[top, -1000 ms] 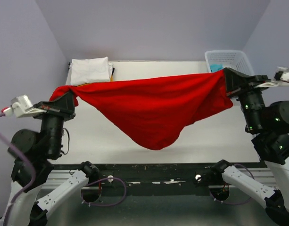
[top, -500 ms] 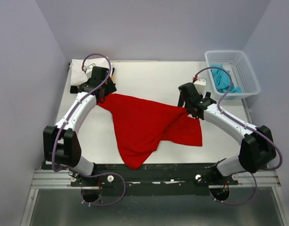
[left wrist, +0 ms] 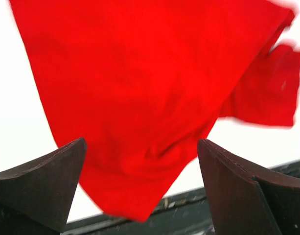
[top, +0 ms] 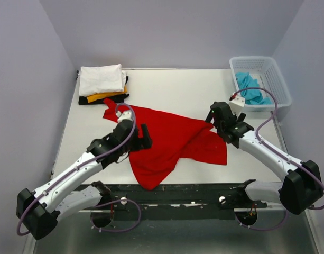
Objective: Fold and stack the t-shirts
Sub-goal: Flatten out the tshirt
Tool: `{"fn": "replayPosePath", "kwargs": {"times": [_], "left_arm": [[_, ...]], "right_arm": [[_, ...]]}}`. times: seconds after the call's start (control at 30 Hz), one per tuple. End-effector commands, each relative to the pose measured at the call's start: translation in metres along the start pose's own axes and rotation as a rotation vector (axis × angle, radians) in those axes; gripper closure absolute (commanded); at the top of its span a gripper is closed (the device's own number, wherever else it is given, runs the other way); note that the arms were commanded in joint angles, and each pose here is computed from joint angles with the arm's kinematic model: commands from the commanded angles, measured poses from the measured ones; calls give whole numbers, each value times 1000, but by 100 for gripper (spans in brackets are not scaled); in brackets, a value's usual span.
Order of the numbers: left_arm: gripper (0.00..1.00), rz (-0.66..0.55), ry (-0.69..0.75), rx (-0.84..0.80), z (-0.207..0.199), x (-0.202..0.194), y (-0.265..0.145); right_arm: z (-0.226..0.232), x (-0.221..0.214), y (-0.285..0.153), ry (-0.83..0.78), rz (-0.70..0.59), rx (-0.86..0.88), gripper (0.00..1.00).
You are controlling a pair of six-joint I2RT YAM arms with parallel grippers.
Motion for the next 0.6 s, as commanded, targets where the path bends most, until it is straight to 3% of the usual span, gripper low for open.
{"fn": "replayPosePath", "kwargs": {"times": [0.0,0.17,0.33,0.57], "left_arm": [[1,211,-27,11,18,-87,-18],[2,412,151,65,29,-160,-41],[3,499,246,105,23,-194,-37],[22,508,316,237,33,-214,-10]], "right_arm": [[3,-4,1,86,-11,33,0],[6,-15,4,66,20,52,0],[6,-26,9,49,47,49,0],[2,-29,9,45,45,40,0]]}}
Point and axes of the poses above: each gripper's point midway between its finger pads, its own y axis out along the fingers, its own z axis along the line the jaws close on, x = y × z, the point moved 2 cm from there along -y, back along the fingers, and after that the axes turned 7 degrees about -y, right-handed, at the moved point
